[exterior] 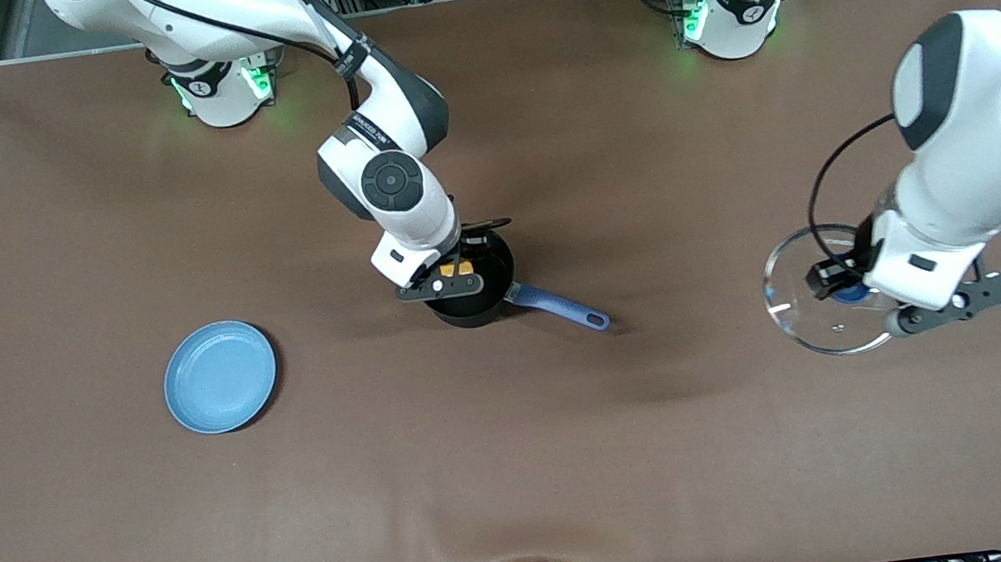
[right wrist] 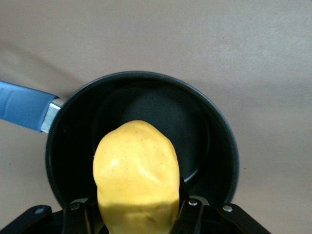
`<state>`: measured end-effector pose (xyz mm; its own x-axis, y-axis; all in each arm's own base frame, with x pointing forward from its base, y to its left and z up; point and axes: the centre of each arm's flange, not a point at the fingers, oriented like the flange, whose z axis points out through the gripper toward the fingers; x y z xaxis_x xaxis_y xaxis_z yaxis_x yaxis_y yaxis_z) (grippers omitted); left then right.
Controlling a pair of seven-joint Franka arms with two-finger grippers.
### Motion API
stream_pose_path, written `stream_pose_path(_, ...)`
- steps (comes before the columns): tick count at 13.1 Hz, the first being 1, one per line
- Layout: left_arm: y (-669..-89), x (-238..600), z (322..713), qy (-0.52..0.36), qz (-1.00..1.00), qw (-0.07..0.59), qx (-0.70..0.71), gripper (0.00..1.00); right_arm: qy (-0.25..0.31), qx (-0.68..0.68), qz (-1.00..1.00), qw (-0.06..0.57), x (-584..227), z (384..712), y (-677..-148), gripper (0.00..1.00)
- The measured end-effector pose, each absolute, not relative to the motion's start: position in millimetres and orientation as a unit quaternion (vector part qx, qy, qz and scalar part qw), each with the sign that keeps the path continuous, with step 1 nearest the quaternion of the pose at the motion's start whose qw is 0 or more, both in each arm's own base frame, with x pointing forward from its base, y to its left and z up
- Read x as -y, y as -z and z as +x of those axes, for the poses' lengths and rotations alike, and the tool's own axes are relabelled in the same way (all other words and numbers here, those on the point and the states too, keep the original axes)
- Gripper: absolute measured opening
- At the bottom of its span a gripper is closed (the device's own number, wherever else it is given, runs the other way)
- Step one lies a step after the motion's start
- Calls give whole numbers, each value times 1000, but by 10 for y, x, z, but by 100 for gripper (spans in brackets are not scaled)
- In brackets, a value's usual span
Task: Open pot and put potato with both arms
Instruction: 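Lower the potato into the pot with the right gripper while the left lowers the lid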
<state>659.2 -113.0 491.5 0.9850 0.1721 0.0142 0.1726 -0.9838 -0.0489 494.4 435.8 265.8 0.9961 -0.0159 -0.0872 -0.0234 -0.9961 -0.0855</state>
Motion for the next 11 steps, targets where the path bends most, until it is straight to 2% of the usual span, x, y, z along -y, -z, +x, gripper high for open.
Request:
stream_pose_path(4, -4375, 639, 6627, 4, -999, 22, 48, 60, -36, -14, -998, 48, -4318, 4888, -2501, 53)
stream_pose_path(11, -3220, 328, 6359, 34, -999, 6, 15, 60, -19, -15, -998, 52, -4360, 4896, -2290, 53)
